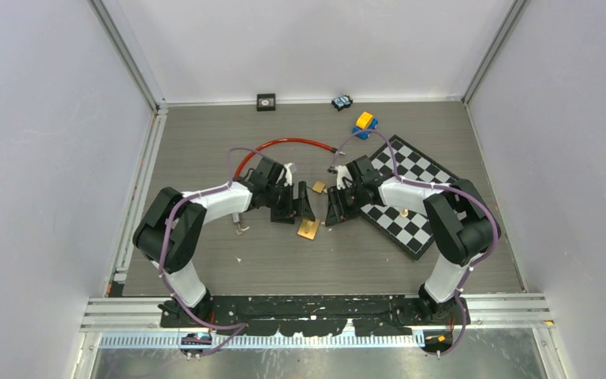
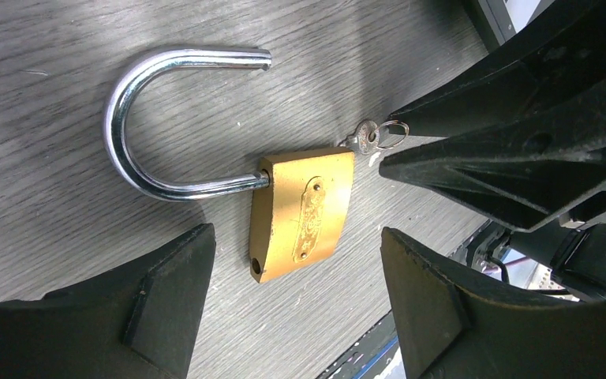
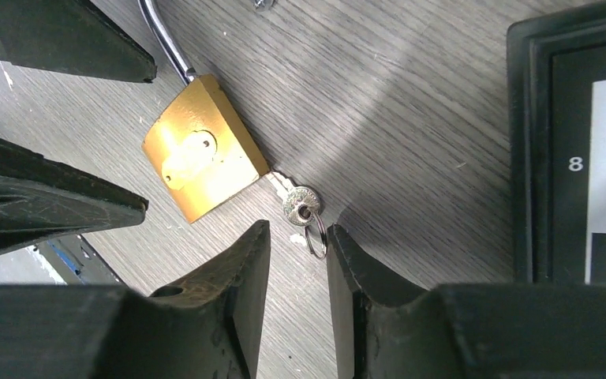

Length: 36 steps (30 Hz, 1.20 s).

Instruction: Unlock with the key

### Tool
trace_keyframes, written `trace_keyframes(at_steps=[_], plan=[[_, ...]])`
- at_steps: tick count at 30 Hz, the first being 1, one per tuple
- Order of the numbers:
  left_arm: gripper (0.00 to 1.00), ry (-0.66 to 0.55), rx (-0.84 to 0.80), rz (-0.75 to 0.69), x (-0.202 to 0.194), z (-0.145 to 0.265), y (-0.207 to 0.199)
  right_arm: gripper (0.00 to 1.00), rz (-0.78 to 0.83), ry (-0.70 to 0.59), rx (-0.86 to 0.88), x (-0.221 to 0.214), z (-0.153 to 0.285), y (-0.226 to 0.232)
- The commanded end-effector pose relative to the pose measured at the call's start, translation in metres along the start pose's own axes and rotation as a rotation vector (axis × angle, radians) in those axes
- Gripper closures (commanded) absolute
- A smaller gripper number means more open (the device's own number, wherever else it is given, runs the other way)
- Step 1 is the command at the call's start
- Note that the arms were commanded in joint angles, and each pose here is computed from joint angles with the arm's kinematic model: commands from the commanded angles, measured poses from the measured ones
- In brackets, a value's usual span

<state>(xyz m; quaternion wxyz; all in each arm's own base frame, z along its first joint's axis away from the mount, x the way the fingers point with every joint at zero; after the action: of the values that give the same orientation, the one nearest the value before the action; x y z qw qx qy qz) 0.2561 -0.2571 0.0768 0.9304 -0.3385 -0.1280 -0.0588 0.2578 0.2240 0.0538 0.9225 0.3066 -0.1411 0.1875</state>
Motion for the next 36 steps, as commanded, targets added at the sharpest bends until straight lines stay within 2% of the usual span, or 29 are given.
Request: trace_keyframes(at_steps=[1,10,16,23,24,27,29,36], plan=[[0.21,-0.043,-0.009,-0.053,0.009,0.012,-0.007,0.6,0.035,-0.024,0.026,0.009,0.01,0.009],[0.19,-0.094,0.016,-0.132,0.022,0.025,-0.006,0.53,0.099,-0.067,-0.045,0.019,0.023,0.006],[0.16,-0.146,0.023,-0.268,0.033,0.037,-0.011,0.53,0.141,-0.078,-0.094,0.022,0.03,0.002],[0.12,-0.184,0.025,-0.494,0.05,0.056,-0.022,0.51,0.238,-0.138,-0.108,0.035,0.056,0.012],[0.11,-0.195,0.052,-0.53,0.054,0.061,-0.021,0.47,0.264,-0.153,-0.12,0.038,0.061,0.013],[0.06,-0.265,0.182,-0.642,0.074,0.084,-0.014,0.25,0.308,-0.219,-0.191,0.051,0.081,0.014],[0.02,-0.31,0.259,-0.676,0.084,0.103,-0.009,0.16,0.315,-0.257,-0.239,0.059,0.092,0.012],[0.0,-0.426,0.508,-0.707,0.099,0.157,0.025,0.13,0.301,-0.405,-0.33,0.086,0.14,0.011]])
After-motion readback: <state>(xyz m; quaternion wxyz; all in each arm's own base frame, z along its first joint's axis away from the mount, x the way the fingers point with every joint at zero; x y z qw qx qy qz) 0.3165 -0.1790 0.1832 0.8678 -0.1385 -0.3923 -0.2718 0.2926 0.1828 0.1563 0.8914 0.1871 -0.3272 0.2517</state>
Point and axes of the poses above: each gripper's point midway between its finger pads, its own z axis back along the fingers, its own y axis along the line the jaws close on, x = y × z, the point moved 4 cm from there along z, back along the fingers, and after that the axes turned 1 degree about -z, right-handed, at the moved point
